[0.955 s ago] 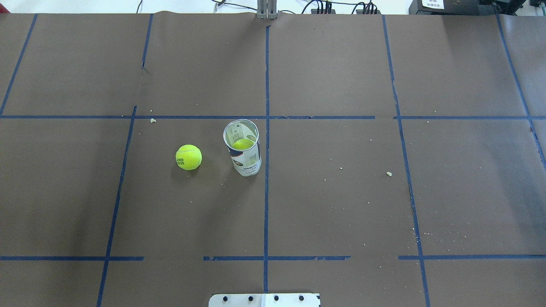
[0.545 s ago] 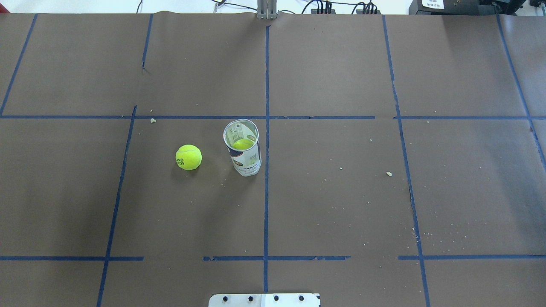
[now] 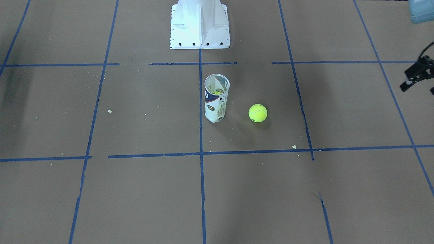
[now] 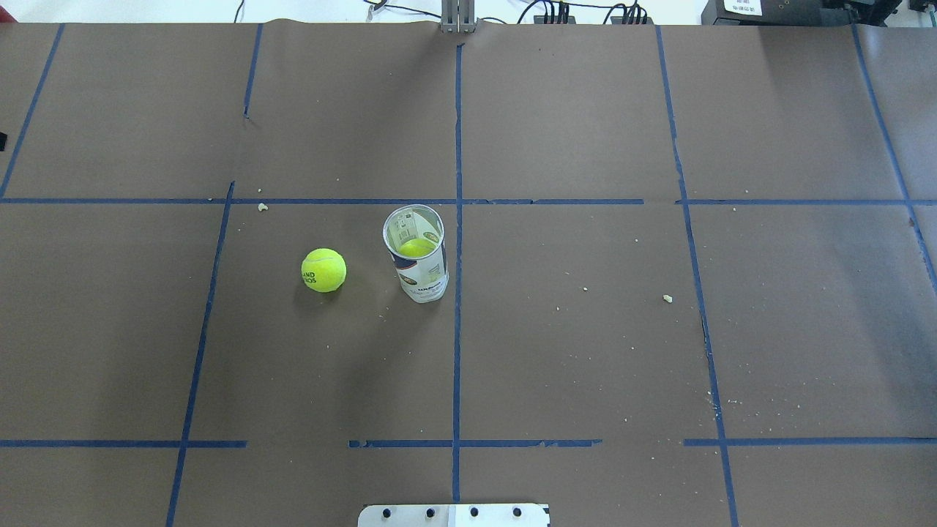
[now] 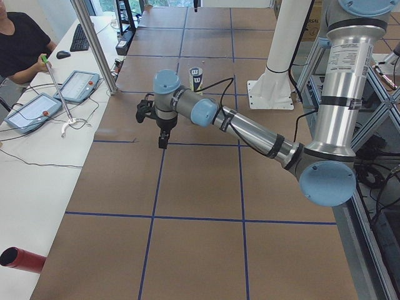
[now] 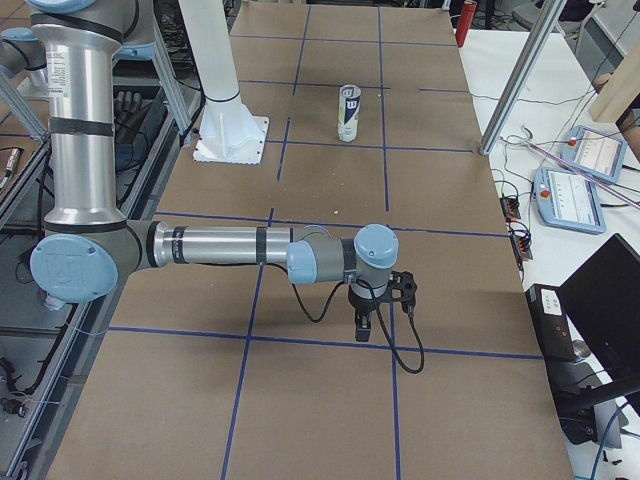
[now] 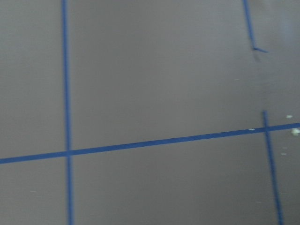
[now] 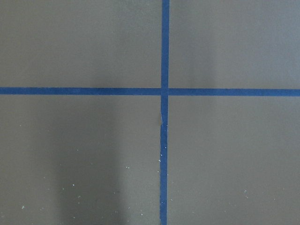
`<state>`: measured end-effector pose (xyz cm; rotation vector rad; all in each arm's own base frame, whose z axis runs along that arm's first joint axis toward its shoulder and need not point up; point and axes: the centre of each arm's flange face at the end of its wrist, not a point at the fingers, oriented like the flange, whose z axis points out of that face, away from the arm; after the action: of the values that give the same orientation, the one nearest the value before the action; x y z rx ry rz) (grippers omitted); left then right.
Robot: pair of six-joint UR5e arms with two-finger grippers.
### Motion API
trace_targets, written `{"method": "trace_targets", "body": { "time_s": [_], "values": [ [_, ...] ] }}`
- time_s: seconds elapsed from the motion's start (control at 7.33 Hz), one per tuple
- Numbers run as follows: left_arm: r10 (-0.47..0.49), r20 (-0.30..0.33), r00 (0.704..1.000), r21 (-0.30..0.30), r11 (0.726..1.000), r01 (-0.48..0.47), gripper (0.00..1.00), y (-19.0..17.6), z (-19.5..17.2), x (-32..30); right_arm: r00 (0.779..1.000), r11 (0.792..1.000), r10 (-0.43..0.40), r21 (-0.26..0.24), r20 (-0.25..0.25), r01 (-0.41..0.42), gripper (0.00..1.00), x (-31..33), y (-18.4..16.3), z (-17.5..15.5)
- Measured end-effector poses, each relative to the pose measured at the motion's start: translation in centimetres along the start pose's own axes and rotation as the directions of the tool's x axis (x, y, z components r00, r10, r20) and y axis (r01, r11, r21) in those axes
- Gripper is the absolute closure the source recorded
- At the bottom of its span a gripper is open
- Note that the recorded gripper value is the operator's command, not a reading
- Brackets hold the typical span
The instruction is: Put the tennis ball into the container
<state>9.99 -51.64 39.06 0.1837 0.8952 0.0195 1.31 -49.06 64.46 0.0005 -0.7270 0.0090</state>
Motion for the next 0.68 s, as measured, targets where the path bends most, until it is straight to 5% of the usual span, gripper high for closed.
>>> {"method": "trace_targets", "body": {
  "time_s": [0.27,0.68],
  "values": [
    [-0.015,0.022,1.0,0.006,1.0,0.015,0.0,-0.3,3.9,10.4,1.0,1.0,0.0,0.0,0.0,0.0,0.0,0.0,0.0,0.0],
    [-0.052,0.028,0.998,-0.065,0.996,0.054,0.0,0.9,11.0,19.8,1.0,1.0,0.0,0.0,0.0,0.0,0.0,0.0,0.0,0.0]
  ]
}}
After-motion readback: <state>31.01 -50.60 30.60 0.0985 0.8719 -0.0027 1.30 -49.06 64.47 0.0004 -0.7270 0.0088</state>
